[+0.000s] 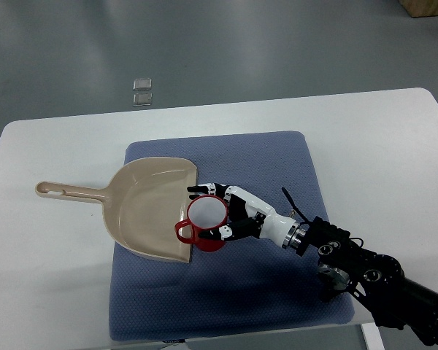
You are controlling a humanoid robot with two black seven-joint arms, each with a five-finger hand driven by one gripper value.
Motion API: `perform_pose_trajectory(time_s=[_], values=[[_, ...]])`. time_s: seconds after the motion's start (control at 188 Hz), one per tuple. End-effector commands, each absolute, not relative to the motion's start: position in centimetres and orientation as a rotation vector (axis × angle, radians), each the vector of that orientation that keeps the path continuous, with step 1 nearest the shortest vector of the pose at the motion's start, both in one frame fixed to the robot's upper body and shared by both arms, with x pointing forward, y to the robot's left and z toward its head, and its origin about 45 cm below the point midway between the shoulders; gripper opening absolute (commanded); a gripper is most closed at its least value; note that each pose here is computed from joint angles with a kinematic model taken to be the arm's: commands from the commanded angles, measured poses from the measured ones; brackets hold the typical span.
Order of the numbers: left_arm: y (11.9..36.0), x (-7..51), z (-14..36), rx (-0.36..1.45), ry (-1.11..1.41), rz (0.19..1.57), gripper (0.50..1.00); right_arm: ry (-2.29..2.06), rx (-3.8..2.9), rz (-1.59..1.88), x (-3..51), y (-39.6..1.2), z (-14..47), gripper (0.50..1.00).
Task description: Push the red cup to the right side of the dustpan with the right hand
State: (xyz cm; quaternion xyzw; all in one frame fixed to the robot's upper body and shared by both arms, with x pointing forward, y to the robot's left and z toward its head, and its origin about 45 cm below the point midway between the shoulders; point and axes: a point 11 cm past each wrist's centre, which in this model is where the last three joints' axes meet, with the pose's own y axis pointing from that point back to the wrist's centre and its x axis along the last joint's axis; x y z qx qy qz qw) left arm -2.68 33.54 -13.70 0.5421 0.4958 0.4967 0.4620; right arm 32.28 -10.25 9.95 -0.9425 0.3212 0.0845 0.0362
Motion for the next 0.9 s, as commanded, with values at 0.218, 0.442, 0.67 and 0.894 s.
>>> perform_pose_trajectory(time_s=[0.218, 0.442, 0.67, 0.894], values=[[33.5, -2.7, -13.7, 1.333, 1.219, 1.222, 1.0, 0.963, -2.895, 0.273, 32.2, -10.1, 10.0, 0.928], [33.5, -2.7, -13.7, 1.333, 1.219, 1.222, 1.0, 0.962, -2.9, 0.276, 32.1, -10.4, 9.9, 0.928], [33.5, -2.7, -13.7, 1.333, 1.219, 1.222, 1.0, 0.989, -2.912, 0.258, 32.5, -11.7, 9.8, 0.928], [33.5, -2.7, -13.7, 1.333, 1.219, 1.222, 1.0, 1.008, -2.919, 0.253, 32.6, -12.5, 9.6, 0.928]])
